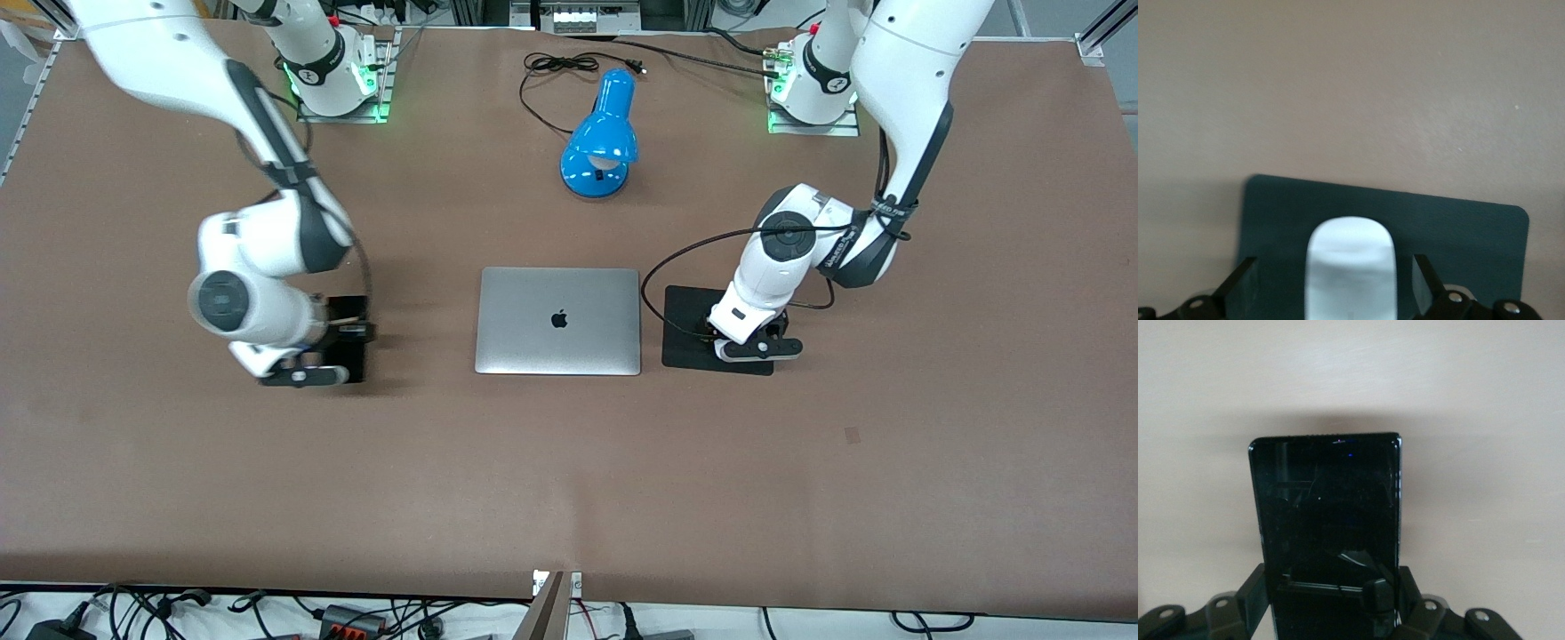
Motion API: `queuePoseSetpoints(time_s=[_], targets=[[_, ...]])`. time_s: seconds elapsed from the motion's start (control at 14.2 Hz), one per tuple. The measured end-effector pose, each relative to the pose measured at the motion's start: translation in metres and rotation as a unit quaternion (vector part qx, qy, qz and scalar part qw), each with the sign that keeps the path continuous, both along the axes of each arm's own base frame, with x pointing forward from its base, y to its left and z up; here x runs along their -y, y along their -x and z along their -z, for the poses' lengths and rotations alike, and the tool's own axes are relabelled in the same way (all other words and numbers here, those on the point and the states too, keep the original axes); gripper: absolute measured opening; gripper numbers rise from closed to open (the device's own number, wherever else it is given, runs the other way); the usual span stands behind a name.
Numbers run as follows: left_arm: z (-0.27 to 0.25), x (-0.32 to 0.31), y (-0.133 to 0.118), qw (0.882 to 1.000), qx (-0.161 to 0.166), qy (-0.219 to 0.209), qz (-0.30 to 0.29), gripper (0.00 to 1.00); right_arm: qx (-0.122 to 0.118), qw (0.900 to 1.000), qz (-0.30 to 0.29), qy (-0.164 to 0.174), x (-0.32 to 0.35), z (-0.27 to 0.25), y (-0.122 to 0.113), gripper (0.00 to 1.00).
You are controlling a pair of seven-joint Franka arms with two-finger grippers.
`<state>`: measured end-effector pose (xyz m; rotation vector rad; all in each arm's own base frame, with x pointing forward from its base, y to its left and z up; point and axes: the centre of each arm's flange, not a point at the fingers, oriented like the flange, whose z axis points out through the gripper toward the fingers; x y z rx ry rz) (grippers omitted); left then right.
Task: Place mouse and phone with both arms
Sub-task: 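Lower the mouse onto the pad while the right gripper carries the phone, then open the left gripper and raise it away from the mouse pad, then lower the phone beside the laptop and open the right gripper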
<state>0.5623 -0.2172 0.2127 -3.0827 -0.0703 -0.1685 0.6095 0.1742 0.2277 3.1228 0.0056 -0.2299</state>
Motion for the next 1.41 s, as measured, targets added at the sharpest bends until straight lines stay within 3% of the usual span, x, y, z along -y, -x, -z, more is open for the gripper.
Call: queuePoseSetpoints(time_s=[0.35, 0.64, 0.78, 0.99, 1.13, 1.2, 1.27, 1.41], targets=[[-0.094, -0.030, -0.034, 0.991, -0.076, -0.087, 0.069, 1.00, 0.008, 1.000, 0.011, 0.004, -0.081, 0.029, 0.027, 0.79], [-0.194, -0.066, -0.067, 0.981, -0.109, -0.111, 0.120, 1.00, 0.009, 1.000, 0.023, 0.005, -0.090, 0.049, 0.033, 0.79], [-0.253, -0.077, -0.071, 0.977, -0.131, -0.112, 0.126, 1.00, 0.004, 1.000, 0.024, 0.007, -0.089, 0.056, 0.036, 0.79], [-0.308, -0.091, -0.069, 0.982, -0.148, -0.034, 0.109, 1.00, 0.002, 1.000, 0.022, 0.008, -0.092, 0.057, 0.039, 0.79], [-0.310, -0.138, -0.069, 0.980, -0.180, 0.043, 0.068, 1.00, 0.002, 1.000, 0.021, 0.008, -0.094, 0.058, 0.040, 0.79], [-0.311, -0.168, -0.072, 0.979, -0.183, 0.074, 0.050, 1.00, 0.002, 1.000, 0.022, 0.009, -0.094, 0.058, 0.040, 0.84], [-0.315, -0.193, -0.073, 0.979, -0.177, 0.089, 0.041, 1.00, 0.003, 1.000, 0.023, 0.008, -0.094, 0.055, 0.039, 0.94], [-0.336, -0.207, -0.067, 0.983, -0.159, 0.077, 0.037, 1.00, 0.016, 1.000, 0.023, 0.003, -0.096, 0.039, 0.034, 1.00]])
